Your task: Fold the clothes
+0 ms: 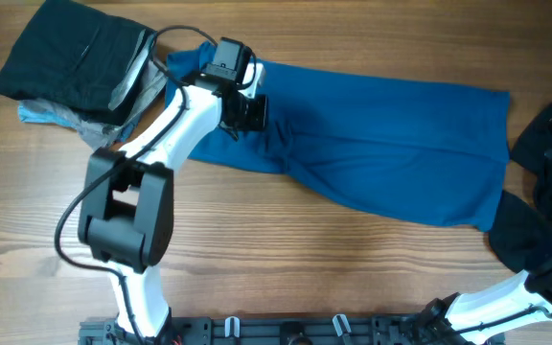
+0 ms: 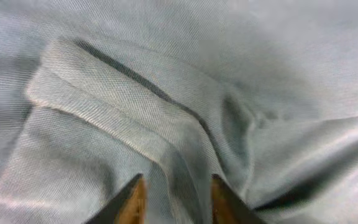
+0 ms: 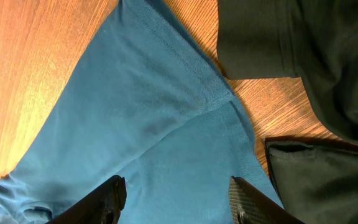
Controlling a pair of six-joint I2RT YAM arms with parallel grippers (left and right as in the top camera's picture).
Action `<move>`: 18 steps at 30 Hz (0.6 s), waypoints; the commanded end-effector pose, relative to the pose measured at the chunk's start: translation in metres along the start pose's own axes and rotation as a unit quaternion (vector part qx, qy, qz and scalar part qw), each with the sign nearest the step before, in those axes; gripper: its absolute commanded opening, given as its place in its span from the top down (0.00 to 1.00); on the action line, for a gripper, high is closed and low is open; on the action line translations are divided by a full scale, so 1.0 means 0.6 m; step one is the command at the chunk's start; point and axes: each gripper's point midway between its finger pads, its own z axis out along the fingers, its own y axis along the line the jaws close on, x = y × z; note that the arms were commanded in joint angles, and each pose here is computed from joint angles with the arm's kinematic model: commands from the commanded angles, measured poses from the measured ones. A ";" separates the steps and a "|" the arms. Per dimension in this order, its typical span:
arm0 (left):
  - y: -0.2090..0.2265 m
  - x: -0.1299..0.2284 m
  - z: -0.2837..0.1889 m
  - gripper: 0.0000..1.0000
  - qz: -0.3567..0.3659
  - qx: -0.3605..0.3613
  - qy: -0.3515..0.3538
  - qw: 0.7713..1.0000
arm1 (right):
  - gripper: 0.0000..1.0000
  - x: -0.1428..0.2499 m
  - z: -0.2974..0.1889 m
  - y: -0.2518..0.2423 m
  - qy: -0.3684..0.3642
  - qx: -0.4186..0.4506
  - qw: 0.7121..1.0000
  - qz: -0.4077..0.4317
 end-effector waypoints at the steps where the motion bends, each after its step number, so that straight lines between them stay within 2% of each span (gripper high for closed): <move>1: 0.009 0.014 0.006 0.60 -0.004 -0.009 0.015 1.000 | 0.43 0.004 0.001 -0.003 0.002 0.006 1.000 0.003; 9: 0.020 0.054 0.059 0.62 -0.018 -0.001 0.068 0.998 | 0.43 0.003 0.001 -0.003 0.002 0.005 1.000 0.003; 18: 0.000 0.060 0.098 0.62 0.006 0.004 0.069 0.998 | 0.43 0.004 0.001 -0.003 0.003 0.006 1.000 0.004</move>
